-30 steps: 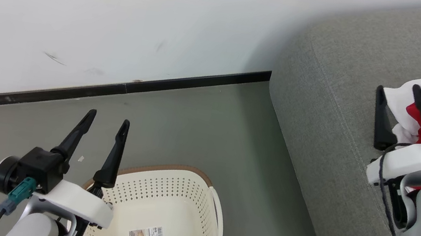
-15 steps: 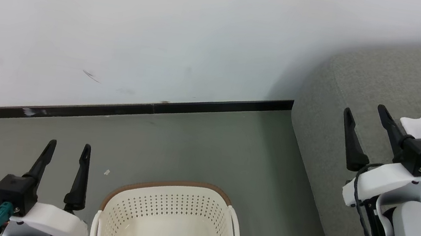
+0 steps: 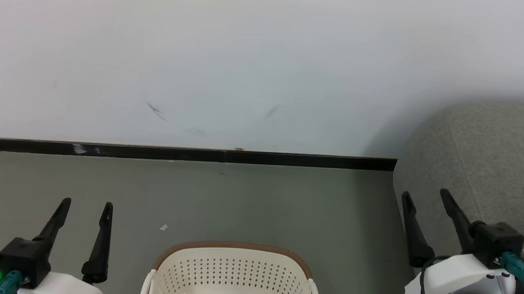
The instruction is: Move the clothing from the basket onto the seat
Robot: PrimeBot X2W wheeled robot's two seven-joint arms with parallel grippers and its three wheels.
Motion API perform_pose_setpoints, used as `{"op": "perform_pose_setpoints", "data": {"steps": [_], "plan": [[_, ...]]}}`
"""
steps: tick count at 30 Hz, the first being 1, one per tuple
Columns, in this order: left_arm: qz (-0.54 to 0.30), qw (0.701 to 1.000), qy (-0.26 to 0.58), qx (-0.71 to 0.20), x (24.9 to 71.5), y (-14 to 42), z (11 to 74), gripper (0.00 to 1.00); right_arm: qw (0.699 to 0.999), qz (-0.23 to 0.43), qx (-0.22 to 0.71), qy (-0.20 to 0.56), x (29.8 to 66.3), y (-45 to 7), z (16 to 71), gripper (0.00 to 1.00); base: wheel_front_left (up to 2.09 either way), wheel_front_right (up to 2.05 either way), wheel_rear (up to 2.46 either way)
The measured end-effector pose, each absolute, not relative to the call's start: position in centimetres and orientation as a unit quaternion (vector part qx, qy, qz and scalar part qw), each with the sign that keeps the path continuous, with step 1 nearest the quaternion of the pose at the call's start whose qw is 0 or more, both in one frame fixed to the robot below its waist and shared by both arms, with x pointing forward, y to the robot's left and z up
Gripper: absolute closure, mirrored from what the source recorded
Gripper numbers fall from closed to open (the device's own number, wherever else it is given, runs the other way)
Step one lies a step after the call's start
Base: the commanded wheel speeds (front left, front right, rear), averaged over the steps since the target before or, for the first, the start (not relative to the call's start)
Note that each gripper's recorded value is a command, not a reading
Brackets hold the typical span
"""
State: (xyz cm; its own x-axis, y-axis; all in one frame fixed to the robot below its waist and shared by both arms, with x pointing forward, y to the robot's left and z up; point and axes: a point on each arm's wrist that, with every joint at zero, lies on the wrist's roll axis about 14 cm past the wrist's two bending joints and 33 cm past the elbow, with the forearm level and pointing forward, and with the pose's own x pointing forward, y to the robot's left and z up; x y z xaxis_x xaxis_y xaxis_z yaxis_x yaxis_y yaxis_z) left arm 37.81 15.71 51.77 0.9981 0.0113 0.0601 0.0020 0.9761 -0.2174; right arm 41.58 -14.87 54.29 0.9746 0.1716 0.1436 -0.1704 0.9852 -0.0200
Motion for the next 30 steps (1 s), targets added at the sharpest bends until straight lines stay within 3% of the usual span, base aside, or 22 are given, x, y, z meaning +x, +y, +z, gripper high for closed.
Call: {"op": "perform_pose_setpoints", "data": {"steps": [30], "plan": [[-0.002, 0.993, -0.042, -0.108, 35.9, 14.7, 52.4, 0.00, 0.994, 0.098, 0.024, -0.041, 36.0, -13.5, 51.5, 0.00, 0.00, 0.00, 0.00]]}}
